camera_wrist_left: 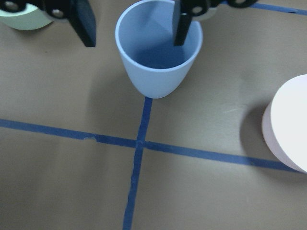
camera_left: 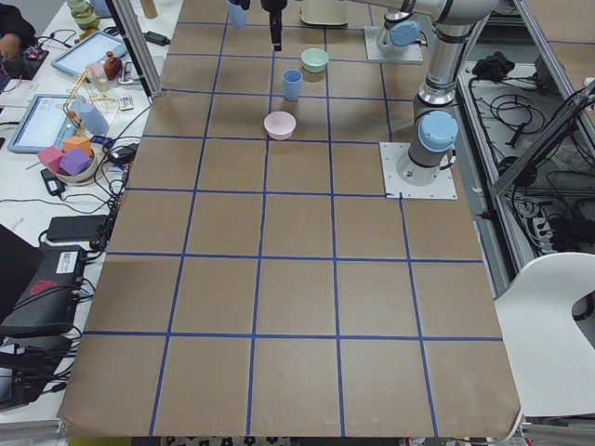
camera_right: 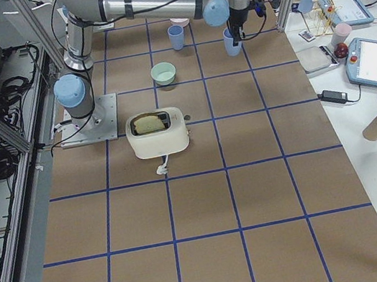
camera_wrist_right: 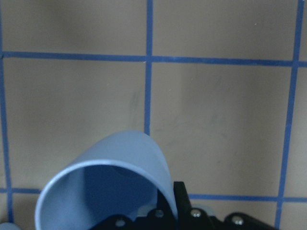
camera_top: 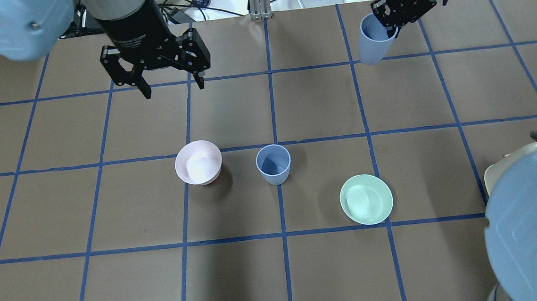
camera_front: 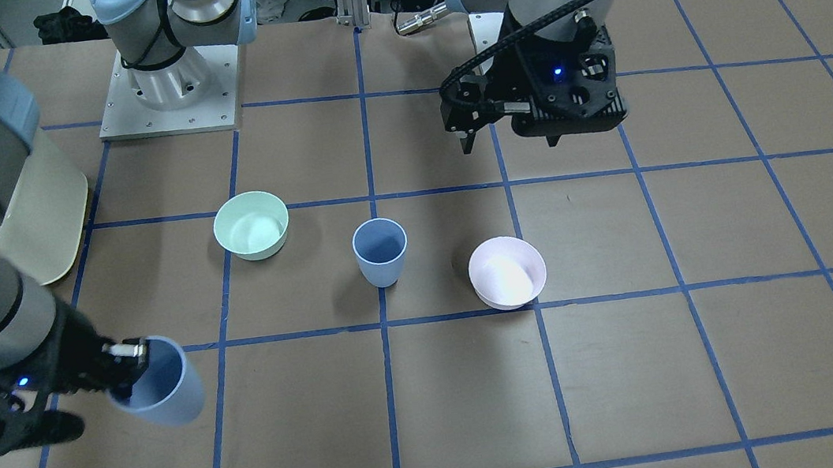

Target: Stack blue cups with both arms

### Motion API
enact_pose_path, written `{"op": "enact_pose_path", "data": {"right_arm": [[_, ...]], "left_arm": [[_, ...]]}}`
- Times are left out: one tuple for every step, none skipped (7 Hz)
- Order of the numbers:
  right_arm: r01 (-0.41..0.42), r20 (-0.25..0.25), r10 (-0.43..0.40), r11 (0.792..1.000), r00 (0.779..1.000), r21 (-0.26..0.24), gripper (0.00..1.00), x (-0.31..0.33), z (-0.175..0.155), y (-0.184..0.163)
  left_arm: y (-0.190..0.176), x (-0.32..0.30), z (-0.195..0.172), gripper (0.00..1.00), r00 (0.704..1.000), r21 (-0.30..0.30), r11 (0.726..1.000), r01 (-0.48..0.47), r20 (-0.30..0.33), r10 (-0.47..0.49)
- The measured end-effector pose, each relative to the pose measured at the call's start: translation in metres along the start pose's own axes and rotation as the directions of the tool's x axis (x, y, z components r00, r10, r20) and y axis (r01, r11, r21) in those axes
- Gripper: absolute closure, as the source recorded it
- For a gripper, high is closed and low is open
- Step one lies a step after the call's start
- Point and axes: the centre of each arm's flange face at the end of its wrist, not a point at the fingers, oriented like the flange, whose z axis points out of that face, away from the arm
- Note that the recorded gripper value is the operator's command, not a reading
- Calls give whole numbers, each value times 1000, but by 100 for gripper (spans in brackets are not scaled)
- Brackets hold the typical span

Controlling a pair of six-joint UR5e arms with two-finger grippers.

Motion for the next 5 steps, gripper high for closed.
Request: {"op": "enact_pose_path", "data": {"right_arm": [[-30,2,30,1000,1000,-8,100,-55,-20,34],[-55,-1,55,998,998,-25,100,-108,-21,70],[-76,-5,76,996,997,-40,100,-147,-11,104],[-98,-3,98,995,995,-32,100,-168,2,133],[-119,9,119,993,993,-5,100,-182,17,158]], "left_arm": [[13,-16,-1,0,1000,22,1000,1,3,-1],[22,-26,-1,0,1000,57,998,-2,4,2],[23,-31,1,0,1000,94,995,-19,7,19],[23,-34,2,0,999,118,992,-42,17,41],[24,-36,1,0,998,130,990,-53,28,50]]}}
